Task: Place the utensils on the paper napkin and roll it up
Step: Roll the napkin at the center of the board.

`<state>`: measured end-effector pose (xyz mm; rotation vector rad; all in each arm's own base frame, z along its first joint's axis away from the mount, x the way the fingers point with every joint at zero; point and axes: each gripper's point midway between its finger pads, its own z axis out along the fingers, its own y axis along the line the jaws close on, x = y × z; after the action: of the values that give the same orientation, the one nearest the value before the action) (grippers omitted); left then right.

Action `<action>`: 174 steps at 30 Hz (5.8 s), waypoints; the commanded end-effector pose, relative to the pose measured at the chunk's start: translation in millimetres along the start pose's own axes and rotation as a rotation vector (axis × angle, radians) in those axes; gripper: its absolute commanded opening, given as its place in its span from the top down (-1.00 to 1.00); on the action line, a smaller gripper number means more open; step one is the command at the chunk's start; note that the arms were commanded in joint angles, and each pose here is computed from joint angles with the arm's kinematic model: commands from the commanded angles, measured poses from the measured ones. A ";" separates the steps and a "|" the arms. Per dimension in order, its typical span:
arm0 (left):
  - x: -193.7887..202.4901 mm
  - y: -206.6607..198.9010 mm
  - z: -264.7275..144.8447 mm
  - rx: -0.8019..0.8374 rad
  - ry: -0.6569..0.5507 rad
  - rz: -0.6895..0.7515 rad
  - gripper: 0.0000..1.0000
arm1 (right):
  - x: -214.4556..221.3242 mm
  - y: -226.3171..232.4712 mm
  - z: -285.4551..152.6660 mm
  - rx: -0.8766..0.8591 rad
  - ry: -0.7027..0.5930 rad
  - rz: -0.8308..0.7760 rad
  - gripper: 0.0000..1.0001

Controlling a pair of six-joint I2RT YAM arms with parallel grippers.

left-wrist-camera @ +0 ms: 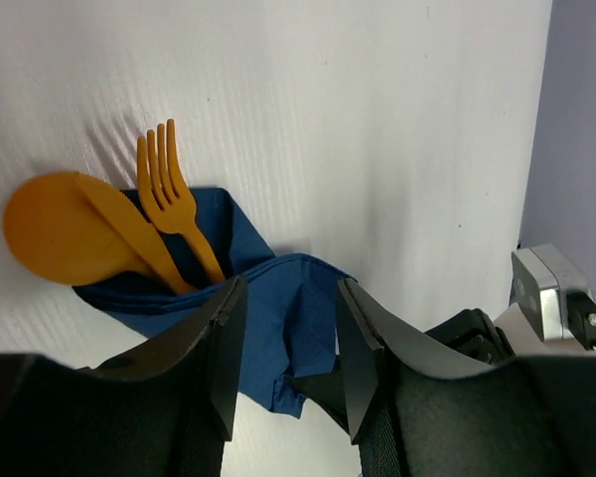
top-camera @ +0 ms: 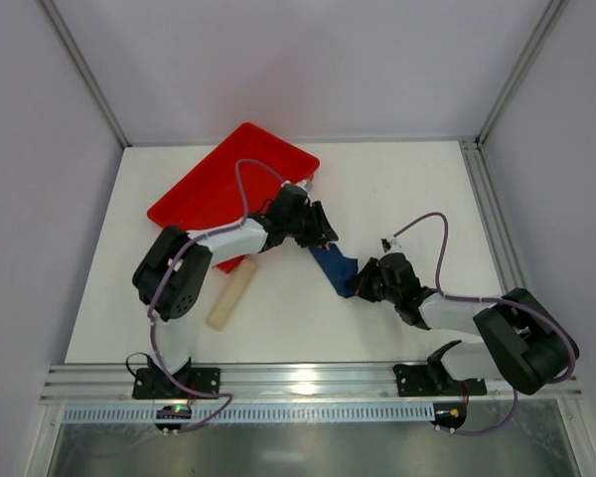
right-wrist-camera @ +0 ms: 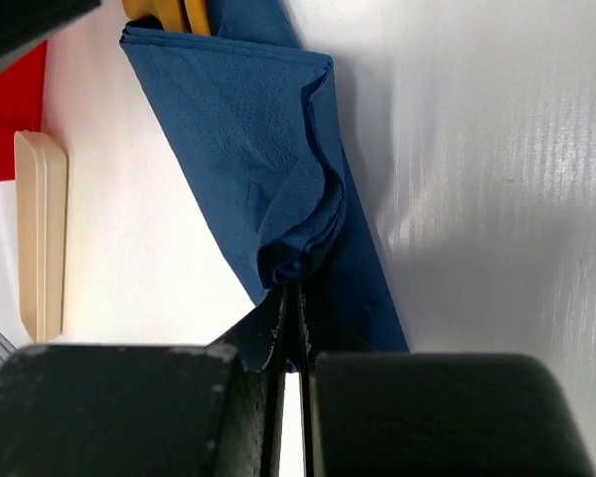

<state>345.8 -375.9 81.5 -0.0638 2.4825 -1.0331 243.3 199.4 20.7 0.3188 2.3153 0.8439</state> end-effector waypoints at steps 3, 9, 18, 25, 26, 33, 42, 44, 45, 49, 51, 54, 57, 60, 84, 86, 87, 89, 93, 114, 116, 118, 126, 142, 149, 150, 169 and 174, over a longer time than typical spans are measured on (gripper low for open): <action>8.1 8.8 -24.0 -0.053 -0.033 0.050 0.11 | -0.3 1.8 2.7 -0.002 -0.011 0.066 0.92; 38.6 24.0 -33.2 -0.081 -0.014 0.055 0.12 | -5.1 5.7 3.4 -0.006 -0.036 0.145 0.92; 52.8 8.6 -32.5 0.016 0.008 0.055 0.17 | -6.9 19.7 4.3 -0.010 -0.092 0.248 0.92; 45.8 -10.1 -28.0 0.058 -0.005 0.074 0.17 | -4.4 19.7 2.2 0.010 -0.131 0.281 0.90; 46.4 -13.7 -26.2 0.073 0.002 0.076 0.17 | -3.7 19.6 2.2 0.012 -0.133 0.285 0.89; 54.1 -25.3 -6.3 0.087 0.034 0.085 0.19 | -4.8 18.5 -1.3 0.017 -0.144 0.287 0.82; 75.9 -19.5 17.0 0.069 0.096 0.082 0.21 | -7.0 21.6 -2.2 0.003 -0.156 0.299 0.61; 80.6 -15.6 20.9 0.059 0.110 0.080 0.22 | -5.7 22.6 -3.8 0.009 -0.148 0.271 0.55; 83.5 -12.9 22.7 0.053 0.118 0.078 0.23 | -7.3 26.1 -5.0 0.004 -0.146 0.260 0.54; 89.2 -4.8 19.7 0.034 0.121 0.080 0.23 | -13.6 25.8 -26.0 0.060 -0.138 0.185 0.49; 90.1 -4.2 17.1 0.032 0.120 0.087 0.22 | -25.5 33.0 -36.8 0.071 -0.159 0.125 0.44; 93.5 -1.7 16.6 0.031 0.127 0.088 0.22 | -33.9 29.5 -54.0 0.123 -0.171 0.069 0.38; 100.6 -2.1 18.9 0.046 0.146 0.086 0.23 | -53.5 26.3 -56.8 0.138 -0.192 0.020 0.36; 107.8 -0.9 20.1 0.050 0.164 0.092 0.24 | -72.0 20.7 -46.0 0.152 -0.159 -0.029 0.35; 130.2 -7.3 -6.3 0.113 0.292 0.176 0.24 | -21.1 -3.6 -10.4 0.235 0.015 0.071 0.03; 129.0 -8.7 -7.6 0.112 0.291 0.179 0.23 | -18.8 -9.8 -12.7 0.286 -0.008 0.099 0.03; 128.7 -8.6 -7.4 0.108 0.286 0.178 0.23 | -15.9 -10.3 -14.7 0.296 -0.012 0.103 0.02; 126.5 -9.4 -7.9 0.113 0.271 0.171 0.23 | -13.6 -17.1 -17.9 0.327 -0.027 0.151 0.01; 121.9 -6.4 -5.5 0.097 0.231 0.161 0.23 | -10.9 -21.8 -23.8 0.344 -0.051 0.229 -0.01; 123.0 -7.7 -9.4 0.125 0.218 0.168 0.23 | -1.0 -28.1 -15.3 0.381 -0.113 0.451 0.53; 124.9 -7.3 -12.3 0.130 0.222 0.168 0.22 | 3.3 -38.4 -15.0 0.406 -0.112 0.426 0.77; 126.0 -7.6 -14.8 0.138 0.223 0.174 0.18 | 2.5 -41.8 -14.2 0.407 -0.125 0.403 0.85; 123.0 -18.1 -31.4 0.170 0.217 0.179 0.14 | -1.1 -61.0 -20.9 0.404 -0.198 0.318 0.92; 128.7 -36.0 -42.2 0.244 0.216 0.056 0.61 | 1.5 -62.5 -21.6 0.386 -0.203 0.312 0.92; 157.0 -24.4 -31.8 0.186 0.232 0.081 0.86 | 0.8 -63.9 -26.7 0.392 -0.212 0.293 0.92; 163.3 -16.2 -28.5 0.168 0.242 0.079 0.88 | -1.5 -63.6 -28.4 0.391 -0.222 0.285 0.92; 188.8 8.6 -18.4 0.118 0.272 0.102 0.89 | -28.1 -42.3 -51.8 0.400 -0.215 0.057 0.47; 187.8 6.3 -19.9 0.113 0.274 0.113 0.87 | -52.0 0.1 -65.7 0.301 -0.212 -0.033 0.47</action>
<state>168.9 -399.9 23.9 0.2370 2.6179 -1.2641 231.2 140.0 51.3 0.5952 2.2688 0.4165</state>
